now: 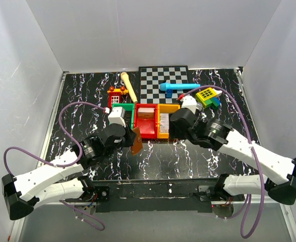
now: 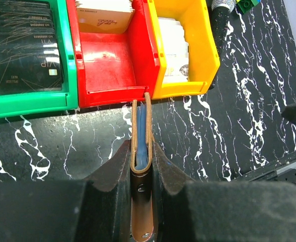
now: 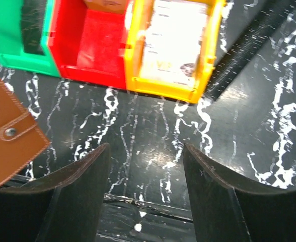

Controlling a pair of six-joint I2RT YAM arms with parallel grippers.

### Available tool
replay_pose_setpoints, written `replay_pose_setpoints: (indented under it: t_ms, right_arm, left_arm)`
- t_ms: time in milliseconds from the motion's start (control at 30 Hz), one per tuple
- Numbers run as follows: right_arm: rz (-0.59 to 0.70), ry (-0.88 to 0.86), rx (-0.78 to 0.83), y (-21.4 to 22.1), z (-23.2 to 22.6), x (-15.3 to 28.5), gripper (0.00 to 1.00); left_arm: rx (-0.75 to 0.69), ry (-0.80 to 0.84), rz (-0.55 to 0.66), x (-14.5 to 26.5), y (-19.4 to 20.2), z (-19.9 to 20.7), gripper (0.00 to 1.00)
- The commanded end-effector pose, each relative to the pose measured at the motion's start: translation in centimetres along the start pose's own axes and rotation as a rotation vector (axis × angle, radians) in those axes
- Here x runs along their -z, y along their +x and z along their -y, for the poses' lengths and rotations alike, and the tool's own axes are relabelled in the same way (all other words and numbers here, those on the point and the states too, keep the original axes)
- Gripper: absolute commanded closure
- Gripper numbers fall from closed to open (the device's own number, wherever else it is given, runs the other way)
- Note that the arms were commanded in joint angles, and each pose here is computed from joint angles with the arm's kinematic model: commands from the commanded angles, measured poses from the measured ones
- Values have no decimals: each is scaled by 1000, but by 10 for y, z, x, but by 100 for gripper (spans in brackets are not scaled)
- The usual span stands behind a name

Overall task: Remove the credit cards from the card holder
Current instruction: Open the card holder.

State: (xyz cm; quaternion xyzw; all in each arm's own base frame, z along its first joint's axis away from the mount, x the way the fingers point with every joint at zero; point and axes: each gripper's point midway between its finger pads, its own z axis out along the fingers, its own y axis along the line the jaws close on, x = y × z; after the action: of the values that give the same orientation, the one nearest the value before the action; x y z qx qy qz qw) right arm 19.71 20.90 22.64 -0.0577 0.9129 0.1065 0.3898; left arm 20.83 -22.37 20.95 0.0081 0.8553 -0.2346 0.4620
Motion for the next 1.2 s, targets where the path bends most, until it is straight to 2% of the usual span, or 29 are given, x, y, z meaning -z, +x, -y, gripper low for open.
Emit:
replay_pose_setpoints:
  t_ms: [0,133,367,667,1167]
  right_arm:
    - [83,-86,-20,-22,-37,7,34]
    - [41,-268,-17,-16,-78,12,39]
    - [-21,-310,116,-5,-121,15,42]
    - [-75,-304,143,7,-138,8,41]
    - [-123,-264,157,18,-145,-5,44]
  left_arm:
    - [67,40,23,9,-13,12,100]
    - [84,83,31,13,-18,20,100]
    - [118,136,17,16,-22,35,100]
    - [179,136,-1,21,-22,39,100]
    - [256,157,-6,24,-31,52,100]
